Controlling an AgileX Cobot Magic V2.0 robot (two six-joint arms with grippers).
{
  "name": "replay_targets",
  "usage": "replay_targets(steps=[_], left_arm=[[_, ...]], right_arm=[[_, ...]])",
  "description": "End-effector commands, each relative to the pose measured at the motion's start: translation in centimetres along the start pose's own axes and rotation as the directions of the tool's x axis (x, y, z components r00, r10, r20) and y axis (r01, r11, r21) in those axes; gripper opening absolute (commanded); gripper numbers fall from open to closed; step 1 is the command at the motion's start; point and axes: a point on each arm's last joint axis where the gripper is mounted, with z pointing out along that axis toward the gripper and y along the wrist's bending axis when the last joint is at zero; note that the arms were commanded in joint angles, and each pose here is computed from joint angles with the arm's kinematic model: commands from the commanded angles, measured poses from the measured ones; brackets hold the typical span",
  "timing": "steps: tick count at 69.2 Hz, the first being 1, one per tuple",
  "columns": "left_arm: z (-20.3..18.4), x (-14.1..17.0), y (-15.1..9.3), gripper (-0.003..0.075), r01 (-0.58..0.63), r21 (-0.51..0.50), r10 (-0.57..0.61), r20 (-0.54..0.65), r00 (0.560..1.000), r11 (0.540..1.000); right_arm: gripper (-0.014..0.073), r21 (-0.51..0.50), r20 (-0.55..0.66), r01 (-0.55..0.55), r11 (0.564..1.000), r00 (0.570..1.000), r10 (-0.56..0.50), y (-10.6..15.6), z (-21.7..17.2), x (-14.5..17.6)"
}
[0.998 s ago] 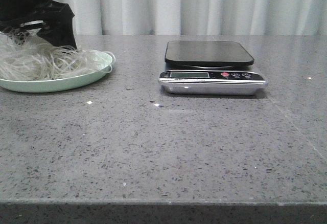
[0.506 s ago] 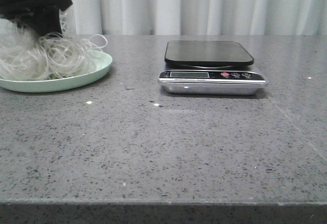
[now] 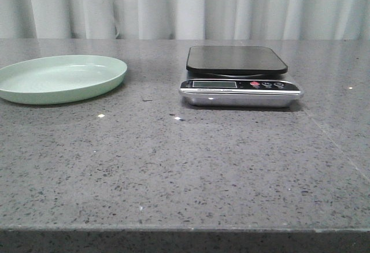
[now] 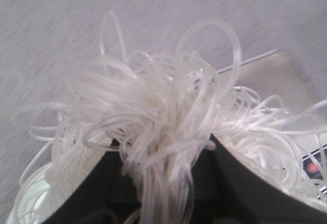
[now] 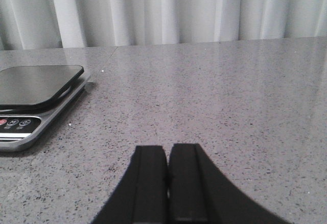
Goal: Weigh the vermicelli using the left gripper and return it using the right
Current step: 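Lift the vermicelli with the left gripper and carry it over the scale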
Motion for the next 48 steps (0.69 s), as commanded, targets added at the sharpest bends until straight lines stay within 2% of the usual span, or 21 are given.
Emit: replay_targets(steps=[1,17,27,37,48], left_arm=[[-2.9,-2.3,-3.5,0.0143,-0.032,0.076,0.015,0.218,0.976,0.997],[1.2,-2.3,-9.1,0.0143,-0.116,0.169,0.072,0.248,0.966,0.979],[4.5,-1.8,-11.8,0.0143,-0.190,0.162,0.144,0.262,0.954,0.968],[7.6,-1.0,-13.3,0.0143,-0.229,0.156,0.186,0.249,0.950,0.961],[10.3,0.0,-13.7,0.0143,-0.231,0.163,0.198,0.198,0.960,0.959]], right_arm=[[0.0151,0.005,0.095,0.002,1.000,0.996,-0.002,0.0,-0.2,-1.0],[0.0151,0.005,0.095,0.002,1.000,0.996,-0.002,0.0,-0.2,-1.0],[0.0151,0.005,0.095,0.002,1.000,0.996,-0.002,0.0,-0.2,-1.0],[0.0151,0.005,0.095,0.002,1.000,0.996,-0.002,0.0,-0.2,-1.0],[0.0151,0.005,0.095,0.002,1.000,0.996,-0.002,0.0,-0.2,-1.0]])
